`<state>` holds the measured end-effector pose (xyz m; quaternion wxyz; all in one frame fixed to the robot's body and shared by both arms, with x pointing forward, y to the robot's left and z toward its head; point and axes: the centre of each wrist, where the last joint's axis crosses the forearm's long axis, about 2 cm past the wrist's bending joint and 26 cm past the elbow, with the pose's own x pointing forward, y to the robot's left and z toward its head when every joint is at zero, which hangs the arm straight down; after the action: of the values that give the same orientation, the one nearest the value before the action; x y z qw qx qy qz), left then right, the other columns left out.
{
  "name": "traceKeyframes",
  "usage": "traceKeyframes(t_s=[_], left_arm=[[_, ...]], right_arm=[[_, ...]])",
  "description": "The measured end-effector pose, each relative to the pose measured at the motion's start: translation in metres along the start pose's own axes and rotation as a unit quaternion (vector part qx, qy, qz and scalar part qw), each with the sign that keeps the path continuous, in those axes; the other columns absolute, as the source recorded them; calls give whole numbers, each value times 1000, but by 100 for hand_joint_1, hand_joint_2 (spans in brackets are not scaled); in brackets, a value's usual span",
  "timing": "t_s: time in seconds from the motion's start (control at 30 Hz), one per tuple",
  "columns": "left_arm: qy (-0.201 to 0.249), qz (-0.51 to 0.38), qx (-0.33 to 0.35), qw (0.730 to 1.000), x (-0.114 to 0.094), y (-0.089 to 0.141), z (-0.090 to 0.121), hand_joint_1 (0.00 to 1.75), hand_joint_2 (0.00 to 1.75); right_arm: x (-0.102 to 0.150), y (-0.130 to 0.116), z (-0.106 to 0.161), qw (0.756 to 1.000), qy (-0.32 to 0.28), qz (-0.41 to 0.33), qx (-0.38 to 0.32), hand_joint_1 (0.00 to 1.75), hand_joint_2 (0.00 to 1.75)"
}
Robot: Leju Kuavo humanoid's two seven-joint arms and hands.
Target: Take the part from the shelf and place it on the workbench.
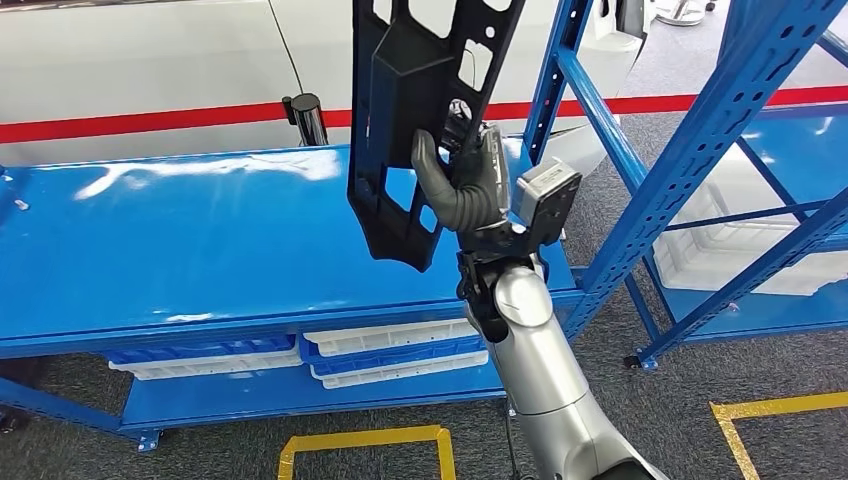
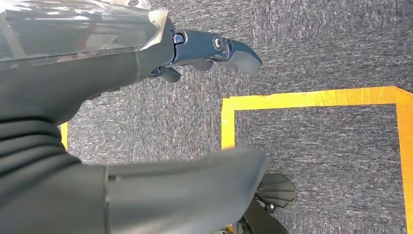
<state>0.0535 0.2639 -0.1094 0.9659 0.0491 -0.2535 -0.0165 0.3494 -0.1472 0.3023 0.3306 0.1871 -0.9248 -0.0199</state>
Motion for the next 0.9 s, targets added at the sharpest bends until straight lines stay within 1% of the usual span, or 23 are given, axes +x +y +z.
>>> traceKeyframes(t_s=[0.17,0.43,0.63,0.9], left_arm=[[-1,-5,0,1000,0,1,0,0,175],[-1,-6,8,1000,0,2,0,0,175],[8,-6,17,1000,1,2,-1,0,175],[-3,11,25,1000,1,3,-1,0,175]], right_arm=[[5,-12,5,1000,-10,12,-1,175,175],[4,-17,10,1000,-5,22,12,175,175],[2,-9,13,999,10,18,48,175,175],[-2,4,24,996,29,-4,86,175,175]])
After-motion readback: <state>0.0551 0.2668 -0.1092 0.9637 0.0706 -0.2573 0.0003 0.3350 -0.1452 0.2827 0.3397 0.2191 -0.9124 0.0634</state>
